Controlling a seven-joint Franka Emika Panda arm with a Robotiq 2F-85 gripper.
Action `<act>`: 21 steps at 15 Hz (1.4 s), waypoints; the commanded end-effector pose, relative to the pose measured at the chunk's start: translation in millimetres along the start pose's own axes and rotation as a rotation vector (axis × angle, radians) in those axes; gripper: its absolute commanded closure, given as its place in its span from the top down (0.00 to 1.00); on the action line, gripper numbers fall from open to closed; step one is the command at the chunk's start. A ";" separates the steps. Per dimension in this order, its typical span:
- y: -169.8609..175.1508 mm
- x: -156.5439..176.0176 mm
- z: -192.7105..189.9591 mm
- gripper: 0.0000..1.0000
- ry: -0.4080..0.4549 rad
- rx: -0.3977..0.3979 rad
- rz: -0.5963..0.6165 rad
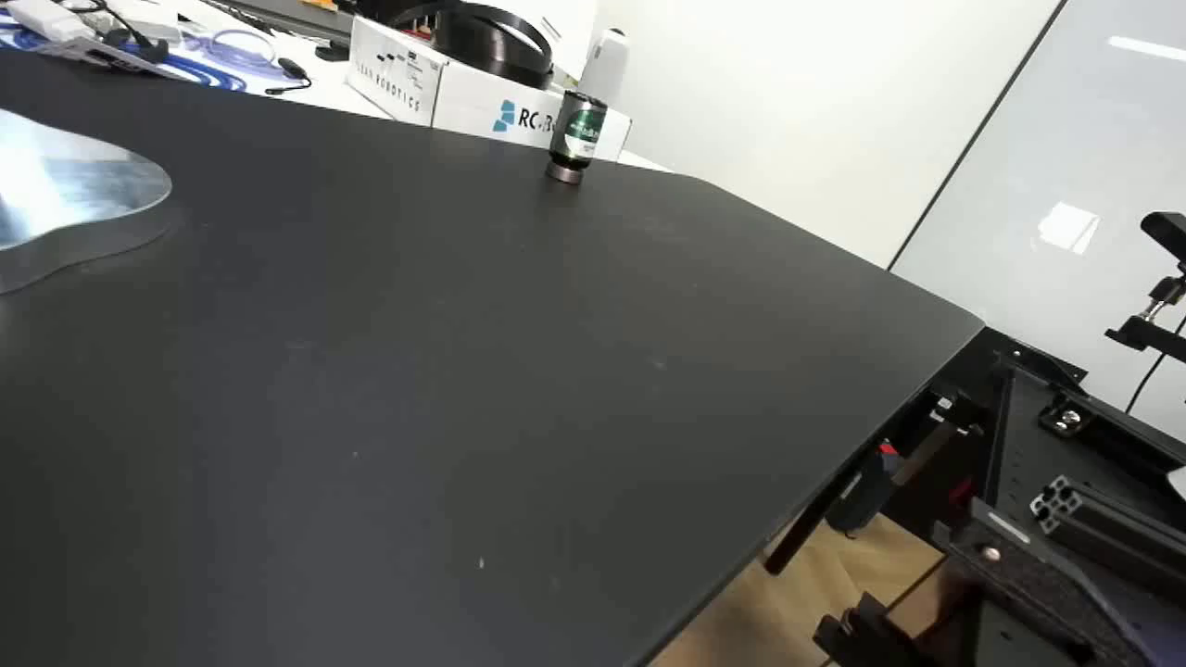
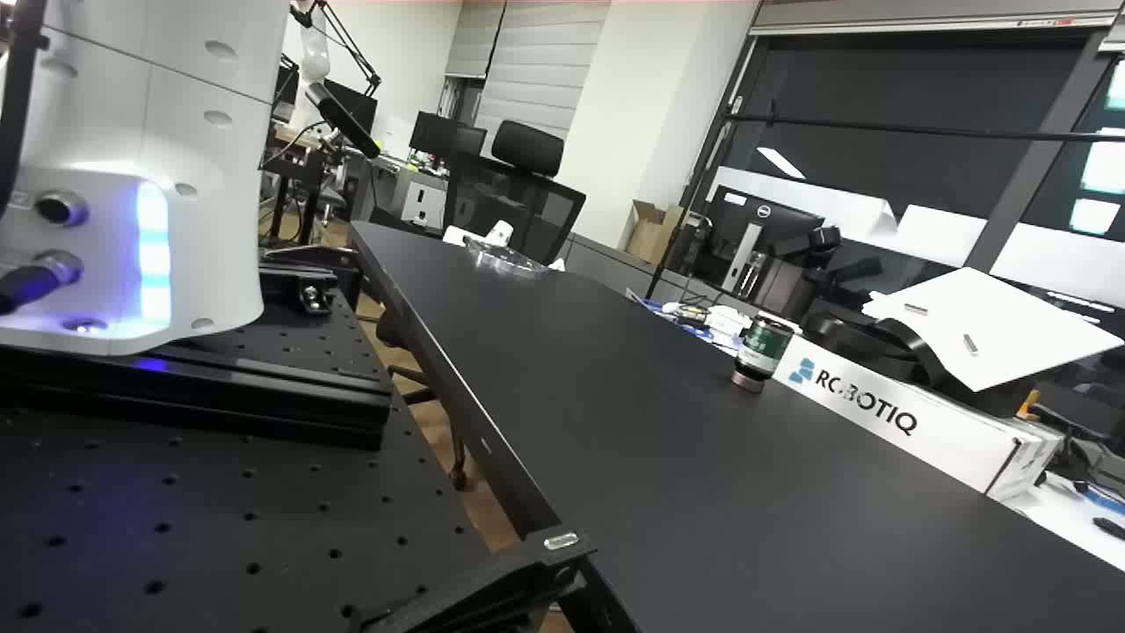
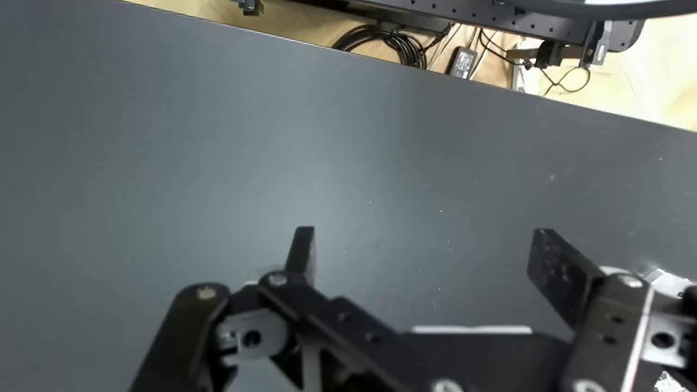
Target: Pick up the medicine bottle and move it to the forward. Pick up the same bottle and move it to the right. Pick up the same bottle and move it to the left.
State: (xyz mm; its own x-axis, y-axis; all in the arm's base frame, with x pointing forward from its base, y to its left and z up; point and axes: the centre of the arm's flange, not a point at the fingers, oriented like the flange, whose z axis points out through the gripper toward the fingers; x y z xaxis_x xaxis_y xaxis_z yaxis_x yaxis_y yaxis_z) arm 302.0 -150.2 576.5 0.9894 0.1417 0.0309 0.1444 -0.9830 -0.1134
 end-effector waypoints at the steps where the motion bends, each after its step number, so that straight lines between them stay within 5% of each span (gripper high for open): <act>1: 0.1 0.3 0.0 1.00 0.001 -0.001 0.000; 10: -0.2 -0.7 -1.6 1.00 0.007 -0.002 0.000; 13: 8.5 35.8 -0.7 1.00 0.033 -0.015 -0.011; 21: 31.3 205.8 42.8 1.00 0.066 -0.070 -0.014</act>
State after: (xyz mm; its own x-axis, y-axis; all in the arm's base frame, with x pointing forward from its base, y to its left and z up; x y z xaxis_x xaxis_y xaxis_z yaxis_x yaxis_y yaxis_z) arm 437.1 -143.1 533.8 0.9818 0.1522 0.1139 0.1596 -0.9854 -0.0591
